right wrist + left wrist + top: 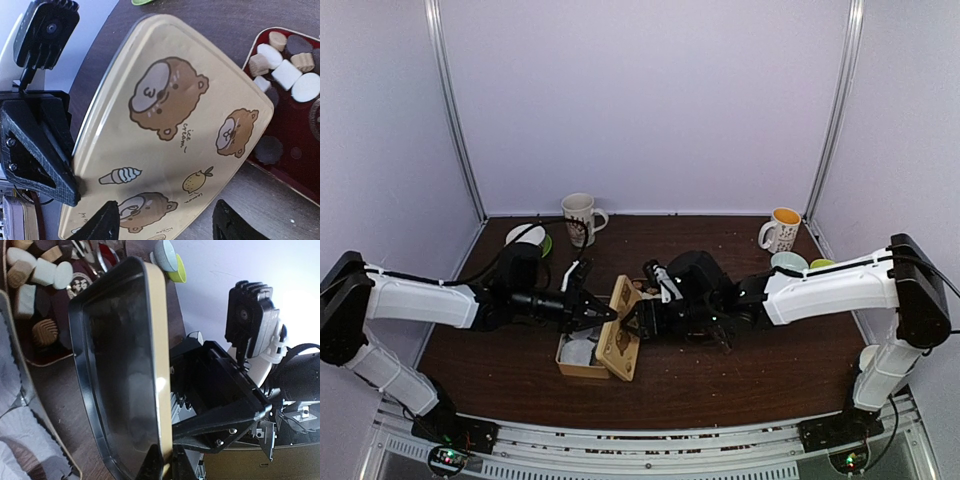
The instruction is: Pack the chocolate
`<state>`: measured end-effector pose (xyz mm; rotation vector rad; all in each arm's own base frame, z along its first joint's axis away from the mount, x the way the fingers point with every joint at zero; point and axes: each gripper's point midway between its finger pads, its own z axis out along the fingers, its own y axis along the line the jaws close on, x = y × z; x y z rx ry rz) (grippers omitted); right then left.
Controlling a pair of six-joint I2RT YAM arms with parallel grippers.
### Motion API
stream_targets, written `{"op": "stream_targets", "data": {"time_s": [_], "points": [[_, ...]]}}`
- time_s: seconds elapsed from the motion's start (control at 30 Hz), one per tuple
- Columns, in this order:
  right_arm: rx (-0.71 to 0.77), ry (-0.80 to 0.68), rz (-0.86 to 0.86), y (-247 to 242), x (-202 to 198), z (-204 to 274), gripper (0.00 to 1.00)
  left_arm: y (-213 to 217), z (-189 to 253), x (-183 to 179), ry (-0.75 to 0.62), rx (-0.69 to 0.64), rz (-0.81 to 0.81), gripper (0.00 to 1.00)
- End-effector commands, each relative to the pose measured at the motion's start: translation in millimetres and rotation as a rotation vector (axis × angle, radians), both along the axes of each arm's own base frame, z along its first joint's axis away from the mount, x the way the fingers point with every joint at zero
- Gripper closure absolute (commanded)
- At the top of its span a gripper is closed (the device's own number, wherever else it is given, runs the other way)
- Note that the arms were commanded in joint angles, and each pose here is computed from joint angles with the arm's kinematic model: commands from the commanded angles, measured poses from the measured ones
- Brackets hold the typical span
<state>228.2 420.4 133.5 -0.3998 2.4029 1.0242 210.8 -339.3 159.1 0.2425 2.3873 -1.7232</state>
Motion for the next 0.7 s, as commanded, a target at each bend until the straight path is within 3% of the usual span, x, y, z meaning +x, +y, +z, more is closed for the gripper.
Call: {"op": "stream_targets", "data": {"time_s": [0.0, 0.2, 0.3, 0.47, 0.67], "points": [[-0.092, -0.085, -0.095, -41.3, 14.1, 6.2, 0.36, -28.6, 33.2, 4.8, -0.065, -0.122, -0.041, 1.0], [-0.143, -0.167, -0.233, -88.8, 29.4, 20.7, 0.34, -45.7, 49.8, 6.9, -0.09, -0.176, -0.05, 1.0], [-0.16, -0.208, -0.298, -108.4, 34.3, 30.3, 0.34, -40.2, 50.1, 9.3, -0.13, -0.11, -0.038, 1.0], [-0.174, -0.265, -0.377, -130.8, 39.7, 41.4, 0.33, 1.8, 42.7, 21.8, -0.276, 0.279, 0.03, 1.0], [-0.193, -0.278, -0.393, -136.2, 42.6, 41.7, 0.32, 115.1, 62.1, 42.8, -0.378, 0.826, 0.221, 1.0]]}}
